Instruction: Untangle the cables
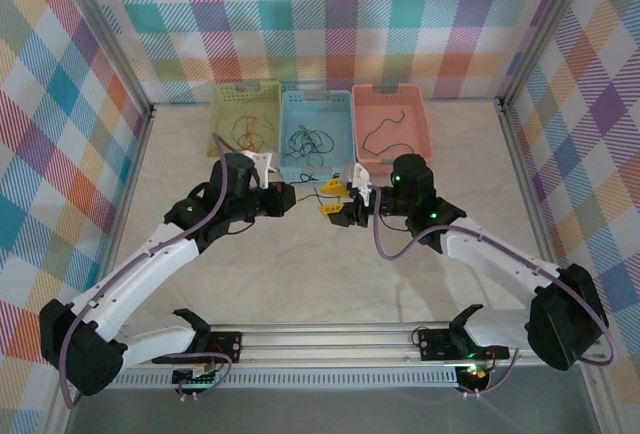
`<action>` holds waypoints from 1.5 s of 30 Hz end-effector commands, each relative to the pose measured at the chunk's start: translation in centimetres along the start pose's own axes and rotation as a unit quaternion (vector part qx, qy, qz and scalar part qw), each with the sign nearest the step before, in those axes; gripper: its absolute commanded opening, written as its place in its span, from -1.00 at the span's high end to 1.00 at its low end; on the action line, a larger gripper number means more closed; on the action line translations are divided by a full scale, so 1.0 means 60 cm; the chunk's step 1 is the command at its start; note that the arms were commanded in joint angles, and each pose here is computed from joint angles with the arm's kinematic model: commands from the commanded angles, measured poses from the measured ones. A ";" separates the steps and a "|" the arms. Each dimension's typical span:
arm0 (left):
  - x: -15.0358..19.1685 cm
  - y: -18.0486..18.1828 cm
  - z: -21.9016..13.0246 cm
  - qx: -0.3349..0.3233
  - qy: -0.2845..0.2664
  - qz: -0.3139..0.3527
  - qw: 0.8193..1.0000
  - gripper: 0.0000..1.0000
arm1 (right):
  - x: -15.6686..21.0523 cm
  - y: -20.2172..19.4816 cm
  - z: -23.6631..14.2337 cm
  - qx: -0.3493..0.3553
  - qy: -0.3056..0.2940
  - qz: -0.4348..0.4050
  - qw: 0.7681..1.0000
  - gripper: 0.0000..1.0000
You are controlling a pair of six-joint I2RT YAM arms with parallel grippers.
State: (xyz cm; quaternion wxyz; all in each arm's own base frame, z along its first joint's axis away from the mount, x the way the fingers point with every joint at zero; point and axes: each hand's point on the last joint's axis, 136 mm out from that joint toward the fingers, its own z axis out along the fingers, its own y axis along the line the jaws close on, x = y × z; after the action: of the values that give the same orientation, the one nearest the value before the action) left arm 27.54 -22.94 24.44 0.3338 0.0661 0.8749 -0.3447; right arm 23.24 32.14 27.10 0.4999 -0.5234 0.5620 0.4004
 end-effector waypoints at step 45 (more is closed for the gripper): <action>-0.178 -0.072 -0.145 0.004 -0.105 0.009 0.994 1.00 | 0.235 -0.017 0.085 -0.018 0.173 -0.015 0.985 0.62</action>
State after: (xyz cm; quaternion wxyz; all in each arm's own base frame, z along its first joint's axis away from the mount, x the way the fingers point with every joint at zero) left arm 29.92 -20.31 36.34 0.4028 0.0428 0.8454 -0.3481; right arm 25.62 34.07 12.32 0.3850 -0.5999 0.6310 0.3061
